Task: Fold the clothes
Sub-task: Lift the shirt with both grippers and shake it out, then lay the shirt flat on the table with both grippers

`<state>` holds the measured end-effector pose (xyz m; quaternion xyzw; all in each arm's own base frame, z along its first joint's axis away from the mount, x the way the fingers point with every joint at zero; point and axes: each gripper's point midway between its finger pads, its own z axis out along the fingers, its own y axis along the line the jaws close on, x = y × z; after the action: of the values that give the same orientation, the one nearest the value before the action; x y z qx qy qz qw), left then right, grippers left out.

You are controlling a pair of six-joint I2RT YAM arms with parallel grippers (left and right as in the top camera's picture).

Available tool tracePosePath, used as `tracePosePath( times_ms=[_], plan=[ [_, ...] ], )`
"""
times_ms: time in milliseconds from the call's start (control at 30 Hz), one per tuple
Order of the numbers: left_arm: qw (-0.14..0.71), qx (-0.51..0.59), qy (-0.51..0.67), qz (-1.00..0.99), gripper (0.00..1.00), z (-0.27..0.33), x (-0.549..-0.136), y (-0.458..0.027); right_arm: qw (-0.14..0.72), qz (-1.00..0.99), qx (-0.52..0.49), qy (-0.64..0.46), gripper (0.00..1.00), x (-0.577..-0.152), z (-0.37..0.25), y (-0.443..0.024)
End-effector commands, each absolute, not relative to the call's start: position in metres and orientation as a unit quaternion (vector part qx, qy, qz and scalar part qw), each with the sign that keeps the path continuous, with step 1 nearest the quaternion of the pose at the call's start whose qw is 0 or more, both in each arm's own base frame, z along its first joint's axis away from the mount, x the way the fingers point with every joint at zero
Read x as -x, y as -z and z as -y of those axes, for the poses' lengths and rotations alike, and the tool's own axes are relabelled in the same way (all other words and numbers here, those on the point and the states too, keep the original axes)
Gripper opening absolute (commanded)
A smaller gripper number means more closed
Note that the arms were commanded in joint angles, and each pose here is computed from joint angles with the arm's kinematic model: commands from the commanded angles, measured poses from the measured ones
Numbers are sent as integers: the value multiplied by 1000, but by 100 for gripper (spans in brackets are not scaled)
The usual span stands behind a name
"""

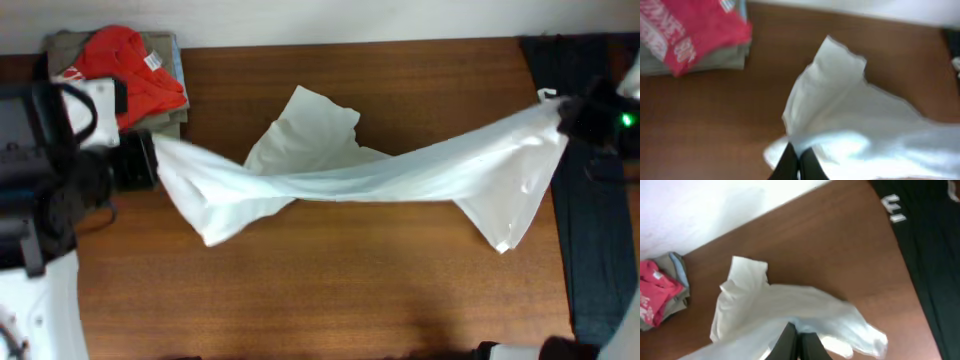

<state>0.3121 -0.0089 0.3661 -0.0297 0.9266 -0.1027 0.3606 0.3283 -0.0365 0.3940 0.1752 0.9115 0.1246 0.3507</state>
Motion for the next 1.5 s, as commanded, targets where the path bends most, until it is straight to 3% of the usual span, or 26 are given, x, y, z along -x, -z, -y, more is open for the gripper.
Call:
tracePosePath(
  times_ms=[0, 33, 67, 133, 167, 233, 300, 333, 467, 533, 567, 633, 800, 900, 933, 1000, 1067, 1133, 1167, 1233, 1333, 1400, 1467],
  plan=[
    [421, 16, 149, -895, 0, 14, -410, -360, 381, -901, -109, -176, 4, -412, 1, -385],
    [475, 33, 160, -865, 0, 10, -449, -376, 421, -879, -119, -187, 4, -444, -7, -396],
    [562, 28, 180, -807, 0, 12, -468, -443, 485, -844, -127, -189, 4, -452, 2, -438],
    [666, 3, 139, -733, 1, 4, -430, -556, 573, -792, -135, -162, 4, -414, 31, -522],
    [715, -1, 109, -691, 1, -3, -391, -612, 623, -756, -144, -136, 4, -372, 50, -568],
    [755, -24, 76, -651, 1, -1, -328, -661, 661, -725, -168, -101, 4, -322, 70, -599],
    [722, -26, 70, -687, 1, 1, -319, -639, 625, -755, -174, -97, 4, -309, 71, -576],
    [675, -22, 85, -733, 1, 1, -339, -604, 574, -793, -168, -118, 4, -321, 66, -545],
    [384, -2, 131, -914, 0, 10, -419, -396, 362, -905, -170, -145, 4, -365, 69, -414],
    [280, 3, 140, -950, 0, 14, -432, -313, 278, -930, -178, -160, 4, -376, 64, -360],
    [258, 7, 142, -956, 0, 14, -430, -296, 261, -934, -182, -163, 4, -376, 64, -349],
    [250, 9, 143, -958, 0, 14, -417, -301, 266, -933, -182, -162, 4, -369, 62, -355],
    [381, -4, 134, -915, 0, 24, -316, -414, 352, -909, -162, -150, 4, -307, 39, -421],
    [428, -11, 125, -895, 0, 26, -286, -442, 373, -903, -158, -144, 4, -296, 37, -432],
    [427, -11, 125, -896, 0, 25, -293, -440, 370, -903, -163, -145, 4, -302, 39, -429],
    [429, -14, 131, -894, 0, 22, -345, -424, 378, -896, -165, -163, 4, -347, 46, -422],
    [514, -29, 119, -849, 0, 11, -457, -423, 463, -863, -117, -164, 4, -425, 51, -438],
    [601, -28, 116, -790, 0, 1, -518, -450, 519, -824, -126, -188, 4, -454, 54, -464],
    [663, -34, 106, -740, 0, -6, -521, -496, 565, -797, -109, -184, 4, -452, 57, -496],
    [731, -48, 92, -674, 0, -7, -491, -576, 624, -758, -99, -163, 4, -423, 65, -550],
    [769, -63, 79, -632, 0, 1, -435, -641, 642, -751, -79, -129, 4, -388, 65, -573],
    [729, -65, 73, -677, 0, 0, -442, -610, 588, -794, -90, -127, 4, -395, 69, -534],
    [612, -49, 87, -785, 0, -6, -485, -508, 488, -852, -123, -146, 4, -416, 77, -461]
  ],
)
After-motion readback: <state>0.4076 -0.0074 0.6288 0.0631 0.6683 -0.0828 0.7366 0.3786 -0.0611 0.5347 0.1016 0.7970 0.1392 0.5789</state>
